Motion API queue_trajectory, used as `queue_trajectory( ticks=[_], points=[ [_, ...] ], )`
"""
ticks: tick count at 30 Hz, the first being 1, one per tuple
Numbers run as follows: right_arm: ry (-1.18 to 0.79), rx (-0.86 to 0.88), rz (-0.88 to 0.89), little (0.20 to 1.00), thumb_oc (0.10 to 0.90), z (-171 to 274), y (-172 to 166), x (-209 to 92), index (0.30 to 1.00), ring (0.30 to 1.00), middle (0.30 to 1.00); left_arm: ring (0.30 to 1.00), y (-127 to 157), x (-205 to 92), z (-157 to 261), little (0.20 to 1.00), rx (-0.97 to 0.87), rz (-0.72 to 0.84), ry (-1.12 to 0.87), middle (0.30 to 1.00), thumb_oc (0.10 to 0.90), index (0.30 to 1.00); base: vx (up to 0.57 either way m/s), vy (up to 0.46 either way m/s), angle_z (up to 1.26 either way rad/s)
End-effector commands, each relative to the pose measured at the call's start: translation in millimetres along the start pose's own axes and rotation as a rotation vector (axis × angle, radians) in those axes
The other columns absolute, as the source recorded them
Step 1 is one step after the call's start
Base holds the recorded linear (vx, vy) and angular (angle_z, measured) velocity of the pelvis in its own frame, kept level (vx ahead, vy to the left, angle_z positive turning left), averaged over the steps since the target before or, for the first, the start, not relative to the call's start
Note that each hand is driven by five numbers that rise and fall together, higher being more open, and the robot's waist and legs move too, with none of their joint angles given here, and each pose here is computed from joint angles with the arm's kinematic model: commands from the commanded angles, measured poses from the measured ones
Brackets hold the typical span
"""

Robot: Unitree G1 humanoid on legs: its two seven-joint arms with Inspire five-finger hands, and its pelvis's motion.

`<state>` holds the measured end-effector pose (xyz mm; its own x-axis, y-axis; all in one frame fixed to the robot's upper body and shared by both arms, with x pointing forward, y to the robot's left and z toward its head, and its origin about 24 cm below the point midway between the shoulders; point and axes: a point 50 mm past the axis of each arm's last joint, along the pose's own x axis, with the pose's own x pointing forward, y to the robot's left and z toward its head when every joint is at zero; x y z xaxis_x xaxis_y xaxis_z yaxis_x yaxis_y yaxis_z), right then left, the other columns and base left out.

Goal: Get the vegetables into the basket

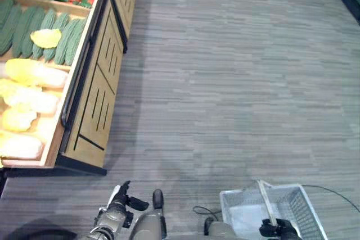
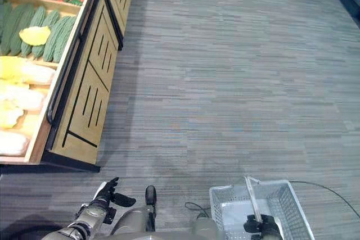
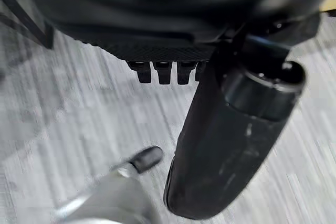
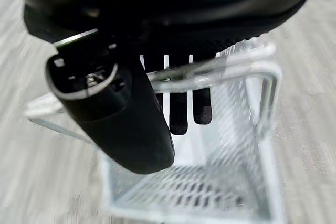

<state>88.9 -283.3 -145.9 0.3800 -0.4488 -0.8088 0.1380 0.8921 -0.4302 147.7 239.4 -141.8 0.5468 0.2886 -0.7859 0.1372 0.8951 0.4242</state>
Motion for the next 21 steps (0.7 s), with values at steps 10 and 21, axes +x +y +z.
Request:
queue_trajectory(
  ticks=[10, 21],
  points=[
    [-0.128, -0.033, -0.074, 0.3, 0.4, 28, -21, 4, 0.3, 0.3, 0.3, 1.0, 4, -2, -8, 1.0, -0.018, 0.025, 0.014, 1.0, 0.9, 1.0, 0.21, 0.056, 0.26],
    [-0.144, -0.098, -0.071, 0.3, 0.4, 27, -34, 4, 0.3, 0.3, 0.3, 1.0, -19, -12, -38, 1.0, -0.063, -0.022, 0.119, 1.0, 0.9, 1.0, 0.38, -0.304, 0.72]
  ],
)
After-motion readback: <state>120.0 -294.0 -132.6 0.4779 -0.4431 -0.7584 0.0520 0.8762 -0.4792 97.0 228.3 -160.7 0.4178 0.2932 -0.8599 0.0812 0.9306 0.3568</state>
